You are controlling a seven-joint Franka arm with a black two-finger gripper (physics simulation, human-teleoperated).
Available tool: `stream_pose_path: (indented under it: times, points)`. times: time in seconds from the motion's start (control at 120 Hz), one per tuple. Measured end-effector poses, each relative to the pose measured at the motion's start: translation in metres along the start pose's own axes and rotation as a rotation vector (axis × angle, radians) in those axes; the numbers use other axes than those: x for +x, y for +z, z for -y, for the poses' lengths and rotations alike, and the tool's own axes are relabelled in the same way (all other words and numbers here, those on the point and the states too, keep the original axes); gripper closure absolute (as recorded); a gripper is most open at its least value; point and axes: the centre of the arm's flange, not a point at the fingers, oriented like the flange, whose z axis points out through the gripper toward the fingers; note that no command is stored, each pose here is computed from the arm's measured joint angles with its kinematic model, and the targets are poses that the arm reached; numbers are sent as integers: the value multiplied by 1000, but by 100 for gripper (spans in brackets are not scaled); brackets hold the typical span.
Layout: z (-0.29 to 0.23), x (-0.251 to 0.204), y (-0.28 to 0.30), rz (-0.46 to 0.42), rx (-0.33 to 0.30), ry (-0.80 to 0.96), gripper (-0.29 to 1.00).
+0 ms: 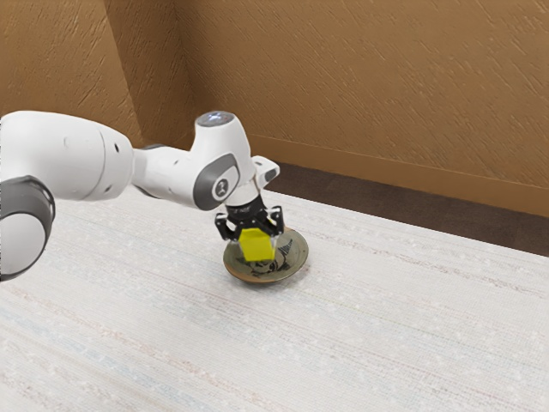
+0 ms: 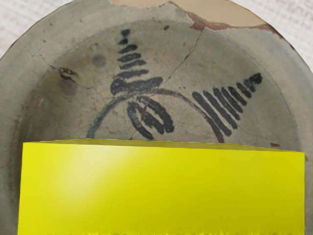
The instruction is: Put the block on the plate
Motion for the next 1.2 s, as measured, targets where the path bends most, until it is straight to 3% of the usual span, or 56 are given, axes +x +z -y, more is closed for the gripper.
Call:
stream_pose_path:
  times: [0.158, 0.367, 0.675, 0.958, 1.2]
  points:
    - [0, 3, -6, -12, -10, -2, 11]
    - [-1, -5, -94, -28, -41, 30, 4]
    - [21, -33, -204, 58, 11, 261, 1]
    - [24, -21, -297, 59, 18, 455, 0]
    - [55, -13, -308, 110, 39, 520, 0]
